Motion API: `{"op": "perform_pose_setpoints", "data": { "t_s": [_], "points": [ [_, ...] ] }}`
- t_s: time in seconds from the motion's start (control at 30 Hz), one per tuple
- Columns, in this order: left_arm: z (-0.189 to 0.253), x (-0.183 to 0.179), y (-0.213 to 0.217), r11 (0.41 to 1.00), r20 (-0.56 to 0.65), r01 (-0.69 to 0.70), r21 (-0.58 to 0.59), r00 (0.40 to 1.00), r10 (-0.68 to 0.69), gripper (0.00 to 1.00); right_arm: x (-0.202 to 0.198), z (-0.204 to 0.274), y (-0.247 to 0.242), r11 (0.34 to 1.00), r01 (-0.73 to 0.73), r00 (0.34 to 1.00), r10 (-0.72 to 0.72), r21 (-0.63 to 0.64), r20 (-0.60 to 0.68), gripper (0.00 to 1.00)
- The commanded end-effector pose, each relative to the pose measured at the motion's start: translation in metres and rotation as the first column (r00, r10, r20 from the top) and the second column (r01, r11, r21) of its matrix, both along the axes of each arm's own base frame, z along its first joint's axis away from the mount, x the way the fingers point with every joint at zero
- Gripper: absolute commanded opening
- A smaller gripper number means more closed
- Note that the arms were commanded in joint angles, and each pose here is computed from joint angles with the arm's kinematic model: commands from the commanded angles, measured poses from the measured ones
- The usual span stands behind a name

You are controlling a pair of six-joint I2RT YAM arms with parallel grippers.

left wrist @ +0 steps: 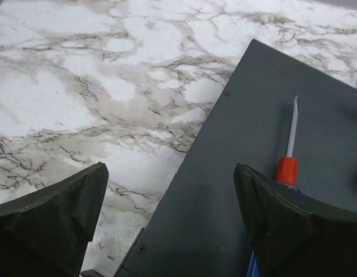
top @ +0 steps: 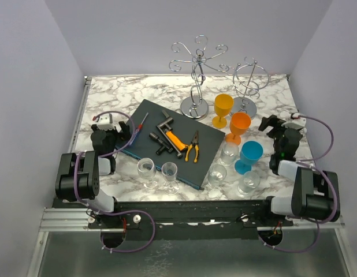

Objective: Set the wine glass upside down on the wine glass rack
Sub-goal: Move the distractor to the center of the board.

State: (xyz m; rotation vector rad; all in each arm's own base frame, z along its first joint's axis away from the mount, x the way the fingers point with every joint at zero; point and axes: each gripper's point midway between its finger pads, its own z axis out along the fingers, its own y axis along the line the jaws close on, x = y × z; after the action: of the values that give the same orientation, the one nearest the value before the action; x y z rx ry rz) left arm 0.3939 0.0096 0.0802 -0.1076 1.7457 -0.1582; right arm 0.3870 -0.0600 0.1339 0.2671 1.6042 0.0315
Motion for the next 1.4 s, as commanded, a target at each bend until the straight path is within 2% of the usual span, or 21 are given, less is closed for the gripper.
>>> {"op": "perform_pose_setpoints", "data": {
  "t_s": [0.0,0.03,0.07,0.13,0.27,0.4,0.57,0.8,0.93,1.03,1.1,1.2,1.37],
  "points": [
    [0.033,0.003,-0.001,0.999,0.030,0.033,-0.032,0.999,-0.032,0.99,-0.031,-0.014,-0.054,0.846,0.455,0.889,-0.412,0.277,-0.201,1.00],
    [0.039,0.004,-0.001,0.999,0.025,0.044,-0.030,0.999,-0.043,0.99,-0.032,-0.011,-0.059,0.835,0.484,0.870,-0.426,0.262,-0.249,1.00],
    [0.049,0.007,0.000,0.999,0.026,0.046,-0.028,0.999,-0.045,0.99,-0.028,-0.008,-0.059,0.854,0.468,0.873,-0.406,0.227,-0.271,1.00],
    [0.056,0.014,0.004,0.998,-0.037,0.038,-0.040,0.999,-0.039,0.99,-0.024,0.003,-0.056,0.840,0.474,0.867,-0.394,0.264,-0.305,1.00],
    [0.056,0.022,0.007,0.996,-0.246,0.024,-0.081,0.968,-0.043,0.99,-0.020,0.045,-0.031,0.888,0.327,0.937,-0.261,0.323,-0.232,1.00],
    [0.071,0.021,0.007,0.996,-0.300,0.017,-0.092,0.953,-0.044,0.99,-0.026,0.076,-0.018,0.910,0.271,0.947,-0.193,0.313,-0.257,0.99],
    [0.089,0.016,-0.002,0.992,-0.349,0.063,-0.112,0.932,-0.098,0.99,-0.032,0.121,0.014,0.951,0.176,0.968,-0.120,0.253,-0.222,0.88],
    [0.101,0.016,-0.015,0.977,-0.427,0.117,-0.178,0.885,-0.184,0.99,-0.041,0.152,0.106,0.989,0.035,0.965,0.005,0.146,-0.261,0.75],
    [0.102,0.016,-0.017,0.973,-0.454,0.141,-0.181,0.866,-0.210,0.99,-0.048,0.152,0.176,0.992,-0.087,0.940,0.110,0.087,-0.324,0.62],
    [0.099,0.017,-0.016,0.975,-0.476,0.136,-0.178,0.855,-0.207,0.99,-0.056,0.131,0.235,0.985,-0.172,0.894,0.167,0.026,-0.415,0.52],
    [0.099,0.017,-0.014,0.977,-0.484,0.129,-0.172,0.853,-0.197,0.99,-0.057,0.112,0.260,0.979,-0.200,0.858,0.187,0.025,-0.478,0.41],
    [0.098,0.017,-0.012,0.979,-0.487,0.126,-0.159,0.853,-0.188,0.98,-0.055,0.078,0.283,0.970,-0.235,0.797,0.227,0.059,-0.560,0.22],
    [0.101,0.017,-0.011,0.980,-0.488,0.130,-0.147,0.852,-0.187,0.97,-0.054,0.040,0.294,0.969,-0.238,0.746,0.224,0.062,-0.627,0.11]
  ]
}}
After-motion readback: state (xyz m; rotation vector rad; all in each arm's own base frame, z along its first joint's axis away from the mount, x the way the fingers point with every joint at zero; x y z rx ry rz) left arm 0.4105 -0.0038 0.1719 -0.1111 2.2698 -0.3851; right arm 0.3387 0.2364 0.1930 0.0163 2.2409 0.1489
